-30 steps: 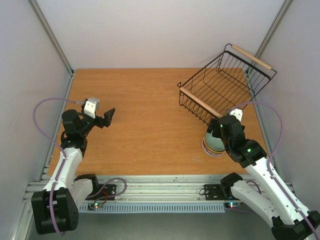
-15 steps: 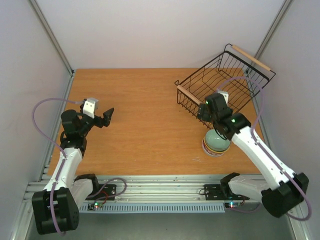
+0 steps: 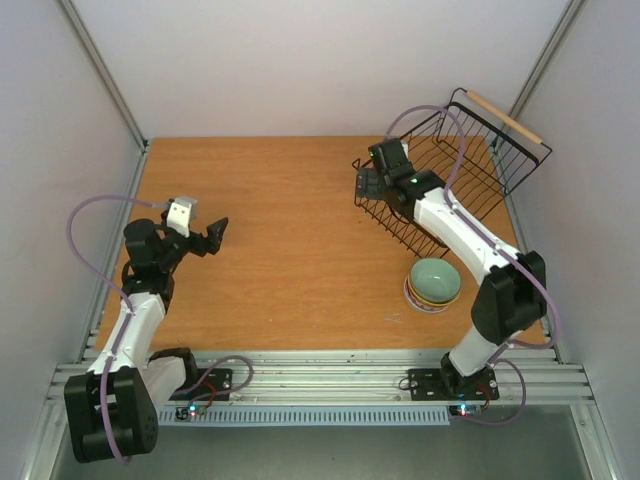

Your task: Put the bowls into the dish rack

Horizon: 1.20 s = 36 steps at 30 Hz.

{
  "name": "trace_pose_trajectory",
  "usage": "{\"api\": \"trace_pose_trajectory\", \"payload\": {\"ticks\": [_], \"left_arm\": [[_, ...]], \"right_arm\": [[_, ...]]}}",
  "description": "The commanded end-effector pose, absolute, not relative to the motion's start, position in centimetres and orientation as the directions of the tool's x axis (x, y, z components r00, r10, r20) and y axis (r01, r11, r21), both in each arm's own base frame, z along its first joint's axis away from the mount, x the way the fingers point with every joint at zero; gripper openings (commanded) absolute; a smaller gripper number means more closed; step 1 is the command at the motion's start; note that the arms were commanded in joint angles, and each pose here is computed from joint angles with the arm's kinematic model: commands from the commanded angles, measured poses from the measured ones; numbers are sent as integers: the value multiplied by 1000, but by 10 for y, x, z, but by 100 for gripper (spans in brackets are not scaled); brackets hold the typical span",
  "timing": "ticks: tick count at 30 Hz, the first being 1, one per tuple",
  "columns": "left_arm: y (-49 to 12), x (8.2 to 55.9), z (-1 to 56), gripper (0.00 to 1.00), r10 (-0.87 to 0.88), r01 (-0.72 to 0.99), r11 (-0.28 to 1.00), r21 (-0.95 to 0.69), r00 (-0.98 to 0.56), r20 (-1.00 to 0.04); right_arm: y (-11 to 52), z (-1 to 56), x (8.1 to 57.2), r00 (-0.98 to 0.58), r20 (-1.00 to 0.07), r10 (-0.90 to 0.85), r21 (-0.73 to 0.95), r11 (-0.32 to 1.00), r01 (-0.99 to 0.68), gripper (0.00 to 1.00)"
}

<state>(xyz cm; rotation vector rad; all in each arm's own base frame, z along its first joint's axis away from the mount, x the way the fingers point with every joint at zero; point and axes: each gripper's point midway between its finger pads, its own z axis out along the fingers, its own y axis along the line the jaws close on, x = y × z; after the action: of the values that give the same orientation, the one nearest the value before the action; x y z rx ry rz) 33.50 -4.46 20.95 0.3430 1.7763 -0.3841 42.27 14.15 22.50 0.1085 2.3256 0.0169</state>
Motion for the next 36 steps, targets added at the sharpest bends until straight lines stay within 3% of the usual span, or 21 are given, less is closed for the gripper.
{"api": "trace_pose_trajectory", "payload": {"ticks": [1,12,23,32,36], "left_arm": [[-42,337,217,94,30,422,905,-55,-192,-981],[-41,343,207,94,26,421,904,-72,-222,-975],[-37,346,204,94,30,405,912,-68,-229,-973],[-37,347,203,95,31,404,912,-68,-234,-972],[-38,346,204,95,30,408,910,-69,-231,-973]], "right_arm": [[168,223,445,-679,-732,53,77,997,-4,99],[220,197,460,-696,-715,-71,84,979,-187,99],[305,176,426,-663,-695,-279,84,884,-460,99],[379,165,372,-577,-689,-439,104,728,-678,99],[379,177,377,-529,-724,-443,14,757,-653,99]]}}
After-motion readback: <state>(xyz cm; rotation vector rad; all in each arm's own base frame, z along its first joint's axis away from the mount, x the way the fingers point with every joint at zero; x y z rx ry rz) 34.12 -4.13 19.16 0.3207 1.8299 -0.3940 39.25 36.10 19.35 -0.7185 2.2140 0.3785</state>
